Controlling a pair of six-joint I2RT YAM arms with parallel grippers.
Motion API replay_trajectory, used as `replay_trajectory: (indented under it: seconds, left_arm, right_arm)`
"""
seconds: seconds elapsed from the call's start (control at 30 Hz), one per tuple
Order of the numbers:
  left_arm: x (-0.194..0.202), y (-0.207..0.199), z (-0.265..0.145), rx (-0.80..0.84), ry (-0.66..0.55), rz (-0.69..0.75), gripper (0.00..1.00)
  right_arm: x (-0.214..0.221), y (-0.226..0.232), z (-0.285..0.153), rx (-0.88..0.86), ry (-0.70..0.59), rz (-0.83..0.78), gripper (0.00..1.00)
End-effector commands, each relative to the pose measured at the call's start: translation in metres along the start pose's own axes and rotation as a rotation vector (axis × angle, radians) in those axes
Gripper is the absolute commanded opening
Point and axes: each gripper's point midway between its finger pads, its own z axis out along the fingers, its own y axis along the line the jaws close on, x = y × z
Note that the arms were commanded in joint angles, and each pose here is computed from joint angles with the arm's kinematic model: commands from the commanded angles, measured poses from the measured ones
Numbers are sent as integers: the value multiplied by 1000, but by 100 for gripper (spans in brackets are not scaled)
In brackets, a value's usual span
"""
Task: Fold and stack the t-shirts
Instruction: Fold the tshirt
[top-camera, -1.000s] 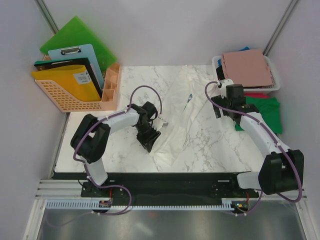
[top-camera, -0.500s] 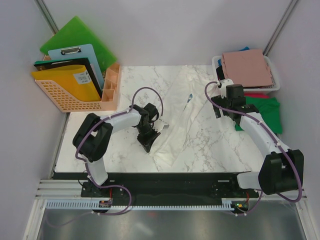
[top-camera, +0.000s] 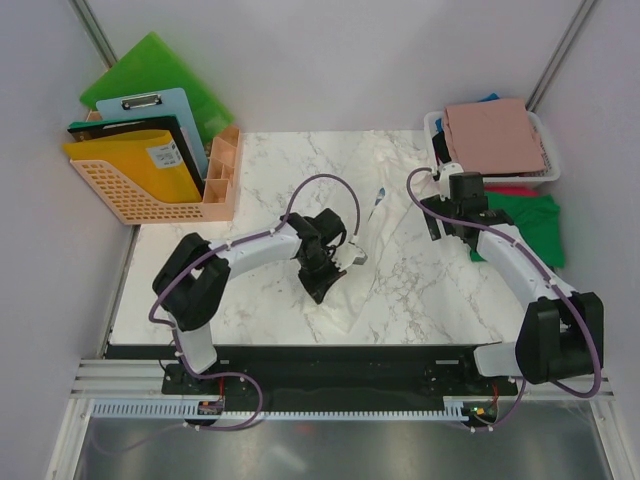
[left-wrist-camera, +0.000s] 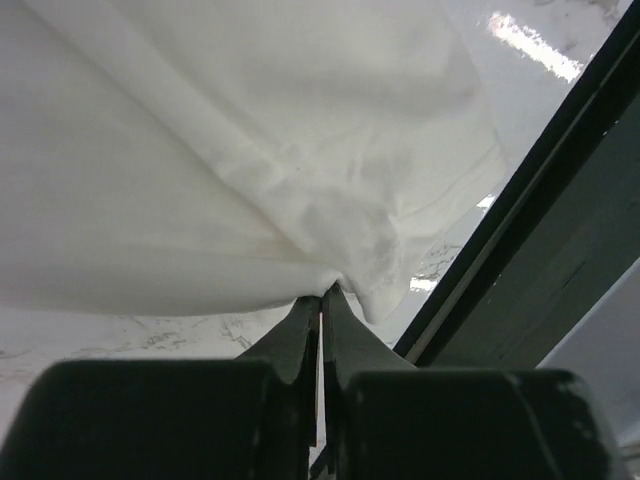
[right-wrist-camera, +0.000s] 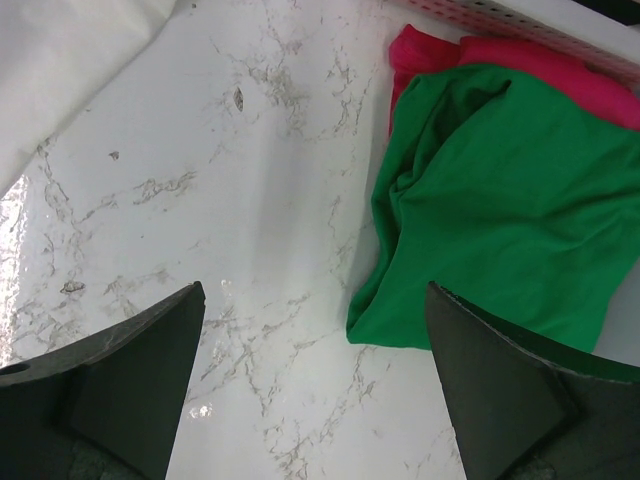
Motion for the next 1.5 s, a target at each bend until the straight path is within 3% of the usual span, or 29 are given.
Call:
replay_trajectory:
  seconds: [0.0, 0.2, 0.23, 0.27, 0.33, 0.4, 0.77, 1.03, 1.13, 1.37, 1.47]
  left_arm:
    - [-37, -3, -15, -50, -96, 140, 2]
    - [-34, -3, 13, -25, -25, 153, 5]
    - [-32, -2, 18, -25, -6, 151, 11]
    - [-30, -2, 21, -40, 7, 164, 28]
    - [-34, 1, 18, -67, -23, 184, 43]
    - [-36, 1, 14, -76, -37, 197, 47]
    - [-38, 16, -9, -220, -85, 208, 51]
    - [-55, 14, -92, -400, -269, 264, 56]
    - [-43, 30, -109, -496, -266, 258, 59]
    - [17, 35, -63, -436, -112, 194, 60]
    - [33, 21, -47, -347, -98, 163, 60]
  right_arm:
    - [1, 0, 4, -1, -6, -8, 98]
    - [4, 1, 7, 0, 7, -21, 98]
    - [6, 1, 7, -3, 11, -22, 98]
    - [7, 2, 8, -4, 16, -30, 98]
    - [9, 3, 11, -9, 24, -35, 98]
    - [11, 4, 12, -14, 31, -36, 98]
    - [12, 8, 14, -35, 39, -40, 98]
    - [14, 10, 16, -44, 49, -39, 98]
    - [13, 11, 15, -49, 43, -37, 98]
    - [13, 12, 14, -56, 43, -29, 98]
    - [12, 12, 15, -56, 45, -30, 98]
